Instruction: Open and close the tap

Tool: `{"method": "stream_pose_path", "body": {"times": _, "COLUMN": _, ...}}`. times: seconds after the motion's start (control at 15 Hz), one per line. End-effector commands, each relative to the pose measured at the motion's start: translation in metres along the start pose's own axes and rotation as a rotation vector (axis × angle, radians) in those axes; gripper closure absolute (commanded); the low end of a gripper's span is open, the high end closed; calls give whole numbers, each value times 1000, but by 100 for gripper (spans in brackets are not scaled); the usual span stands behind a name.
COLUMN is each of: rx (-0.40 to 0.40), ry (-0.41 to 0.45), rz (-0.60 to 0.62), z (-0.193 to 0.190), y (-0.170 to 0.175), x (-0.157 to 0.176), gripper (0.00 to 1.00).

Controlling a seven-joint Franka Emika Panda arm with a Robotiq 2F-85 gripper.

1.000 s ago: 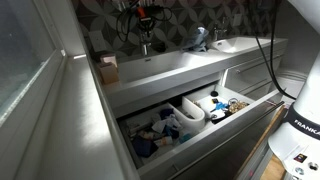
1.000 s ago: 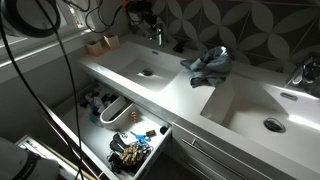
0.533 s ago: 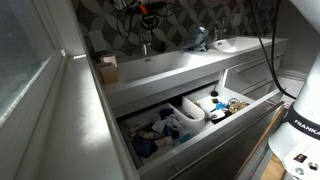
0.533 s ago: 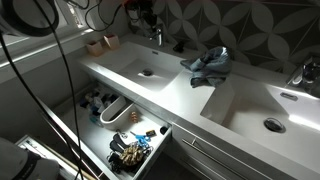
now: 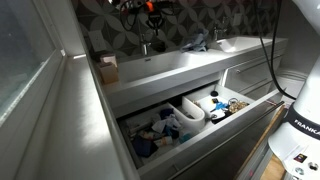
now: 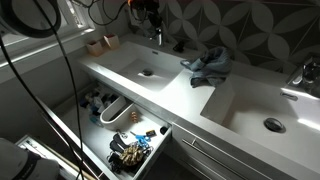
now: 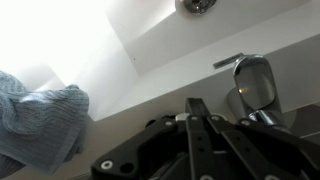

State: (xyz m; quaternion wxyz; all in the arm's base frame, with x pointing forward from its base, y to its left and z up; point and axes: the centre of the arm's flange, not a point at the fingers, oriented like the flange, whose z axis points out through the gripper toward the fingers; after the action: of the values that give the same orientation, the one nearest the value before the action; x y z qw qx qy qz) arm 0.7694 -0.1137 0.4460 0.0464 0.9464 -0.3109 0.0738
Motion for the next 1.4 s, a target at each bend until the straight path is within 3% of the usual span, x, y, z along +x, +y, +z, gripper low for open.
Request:
{"method": "stream_pose_path", "body": {"times": 0.0, "rx": 129, "ry": -95, "rz": 26, "z": -3, "y": 18, "x": 17, "gripper": 100}}
{"method": "stream_pose_path", "body": {"times": 0.47, "rx": 343, "ry": -167, "rz": 94, "z": 7, "y": 36, "x": 41, "gripper": 100}}
{"method": "stream_pose_path", "body": {"times": 0.8, "rx": 433, "ry": -178, "rz": 128, "z": 10, "y": 37, "x": 48, "gripper": 100}}
{"method": "stream_pose_path", "body": {"times": 1.0, "rx": 438, "ry": -176, "rz": 139, "z": 13, "y": 37, "x": 50, "gripper": 100}}
{"method": "stream_pose_path", "body": {"times": 1.33, "rx": 367, "ry": -195, "rz": 163, "z": 12, "y": 40, "x": 47, "gripper": 100}}
